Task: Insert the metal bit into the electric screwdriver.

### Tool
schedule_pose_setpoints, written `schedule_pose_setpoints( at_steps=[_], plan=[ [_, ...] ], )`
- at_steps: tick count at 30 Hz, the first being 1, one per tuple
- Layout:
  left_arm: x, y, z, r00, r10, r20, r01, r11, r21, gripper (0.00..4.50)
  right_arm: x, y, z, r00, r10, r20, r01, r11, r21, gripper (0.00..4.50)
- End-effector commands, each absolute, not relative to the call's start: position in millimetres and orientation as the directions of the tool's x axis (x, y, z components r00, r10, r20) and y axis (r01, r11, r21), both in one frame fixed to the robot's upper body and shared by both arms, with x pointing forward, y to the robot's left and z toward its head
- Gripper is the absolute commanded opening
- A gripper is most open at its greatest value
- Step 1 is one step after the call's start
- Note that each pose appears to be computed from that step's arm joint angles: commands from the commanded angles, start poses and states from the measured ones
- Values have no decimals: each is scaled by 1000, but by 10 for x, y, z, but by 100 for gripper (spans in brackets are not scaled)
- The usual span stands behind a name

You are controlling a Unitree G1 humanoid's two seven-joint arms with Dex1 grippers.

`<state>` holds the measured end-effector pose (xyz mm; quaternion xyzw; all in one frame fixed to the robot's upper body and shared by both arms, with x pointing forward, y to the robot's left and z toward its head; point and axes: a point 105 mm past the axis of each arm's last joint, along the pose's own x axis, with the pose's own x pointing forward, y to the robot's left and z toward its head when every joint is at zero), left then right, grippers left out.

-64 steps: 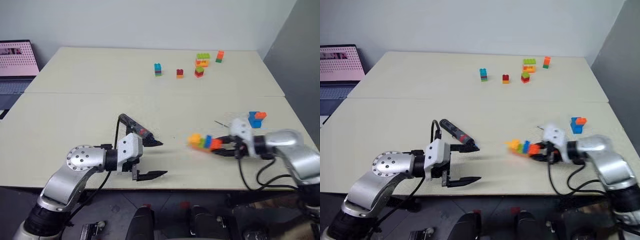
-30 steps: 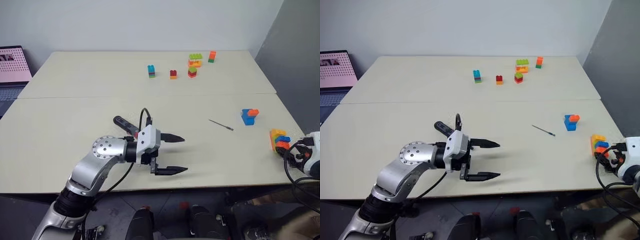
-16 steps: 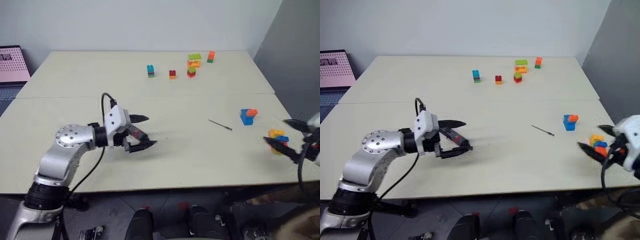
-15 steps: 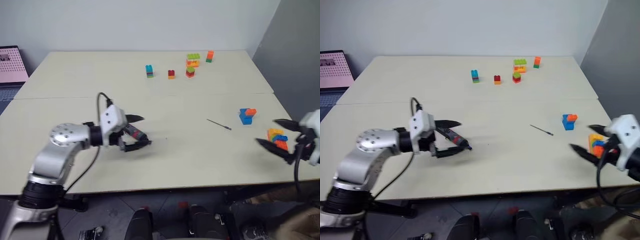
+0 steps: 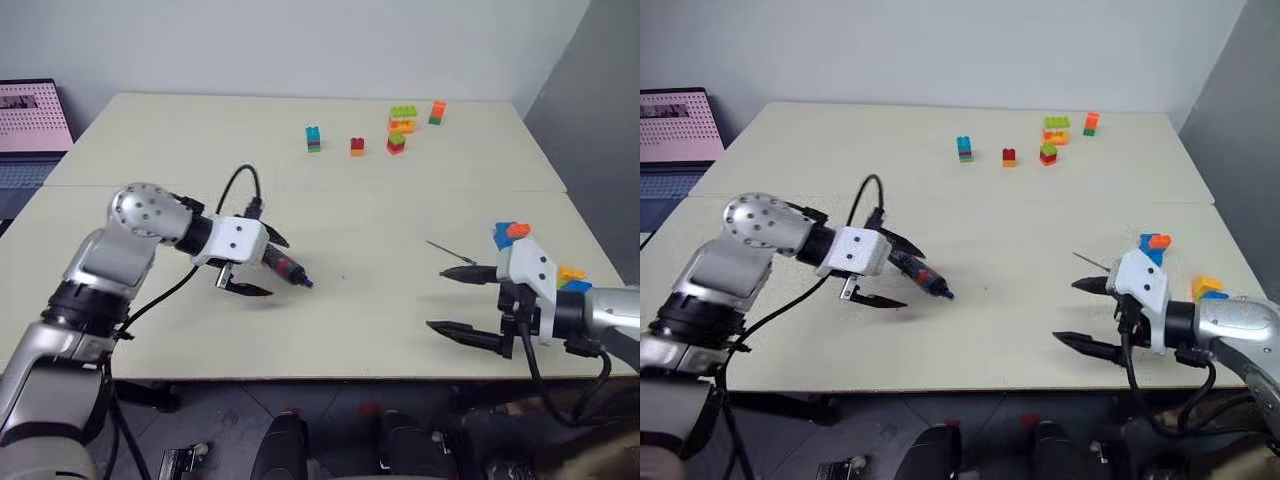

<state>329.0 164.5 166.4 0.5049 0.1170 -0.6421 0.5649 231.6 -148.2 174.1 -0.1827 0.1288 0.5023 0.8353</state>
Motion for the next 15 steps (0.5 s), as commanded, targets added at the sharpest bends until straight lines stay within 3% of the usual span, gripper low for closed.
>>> schedule_pose_setpoints(
  at_steps=[1,15],
  plan=[
    [3413,1650,1603,118,-501,-857,806,-456,377,450,2246,-1464,1788,480,791,-379,-877,441,-192,446],
    [3677,1384,1451,78,-386,-919,784,-545,296,450,2108,-1387,1780,508,787,-349,-861,478,-174,446]
  ],
)
